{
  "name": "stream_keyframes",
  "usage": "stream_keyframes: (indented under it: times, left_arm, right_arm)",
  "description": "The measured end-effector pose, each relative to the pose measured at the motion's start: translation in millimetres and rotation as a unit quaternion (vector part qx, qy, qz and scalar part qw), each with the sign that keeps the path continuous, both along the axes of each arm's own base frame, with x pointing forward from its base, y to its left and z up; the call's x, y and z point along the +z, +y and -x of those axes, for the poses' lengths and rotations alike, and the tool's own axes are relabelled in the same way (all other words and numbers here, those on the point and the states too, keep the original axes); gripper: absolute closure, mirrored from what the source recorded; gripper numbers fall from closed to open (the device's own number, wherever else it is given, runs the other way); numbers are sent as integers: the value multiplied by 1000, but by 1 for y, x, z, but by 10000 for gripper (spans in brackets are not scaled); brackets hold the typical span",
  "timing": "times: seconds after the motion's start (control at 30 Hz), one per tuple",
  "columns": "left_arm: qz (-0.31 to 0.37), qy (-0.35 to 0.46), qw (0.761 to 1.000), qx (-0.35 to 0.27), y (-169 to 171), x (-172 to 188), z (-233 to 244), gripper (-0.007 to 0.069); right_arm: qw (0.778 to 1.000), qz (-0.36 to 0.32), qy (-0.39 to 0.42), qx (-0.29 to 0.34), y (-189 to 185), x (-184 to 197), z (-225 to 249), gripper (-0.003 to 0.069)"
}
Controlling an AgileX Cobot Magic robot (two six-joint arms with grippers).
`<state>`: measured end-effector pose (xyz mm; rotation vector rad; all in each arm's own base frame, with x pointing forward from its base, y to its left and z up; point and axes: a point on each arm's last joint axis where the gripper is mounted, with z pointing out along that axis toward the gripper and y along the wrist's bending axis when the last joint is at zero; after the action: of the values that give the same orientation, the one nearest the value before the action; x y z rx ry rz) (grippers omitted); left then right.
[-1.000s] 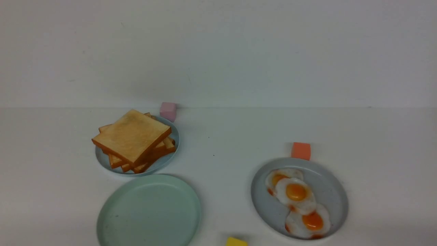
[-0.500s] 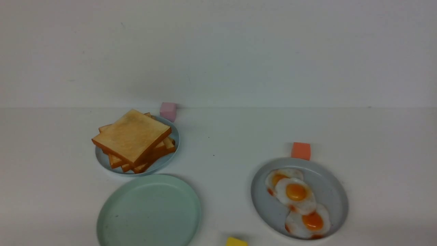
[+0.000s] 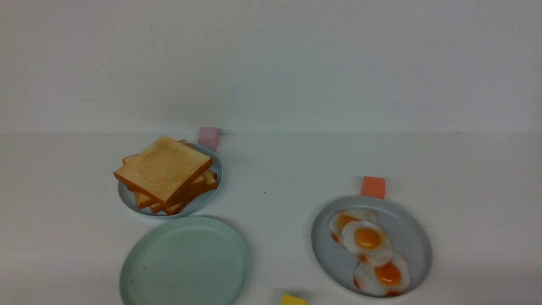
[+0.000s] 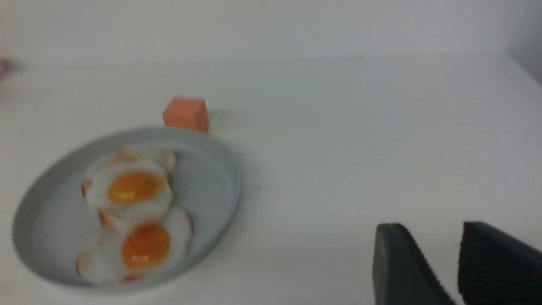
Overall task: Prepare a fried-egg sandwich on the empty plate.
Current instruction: Use the left arm to grab a slice of bread
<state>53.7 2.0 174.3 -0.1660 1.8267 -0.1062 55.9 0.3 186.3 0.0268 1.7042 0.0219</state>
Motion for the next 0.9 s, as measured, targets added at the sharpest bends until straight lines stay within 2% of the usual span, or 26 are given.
stream_keyframes:
  times: [0.13,0.33,0.47,0.67,0.8,0.87,0.9]
  left_arm:
    - [0,-37,999,-4,-1,7,-2,387]
    - [1,-84,996,-9,-2,15,-3,387]
    - [1,-86,996,-9,-2,15,-3,387]
    - [4,-89,996,-9,-2,16,-3,387]
    - [101,-159,982,-7,-3,28,-3,387]
    - [160,-233,959,-9,-2,42,-1,387]
    - [167,-239,956,-9,-2,43,-1,387]
  right_arm:
    - [999,-30,-33,-1,0,6,-1,418]
    - [988,-149,-42,-5,1,8,-1,418]
    - [970,-238,-53,-10,2,10,-1,418]
    - [957,-270,-106,-14,-1,20,0,418]
    - [948,-265,-177,-18,-6,33,2,418]
    - [945,-246,-214,-10,-6,54,6,418]
    - [945,-243,-216,-9,-5,56,7,418]
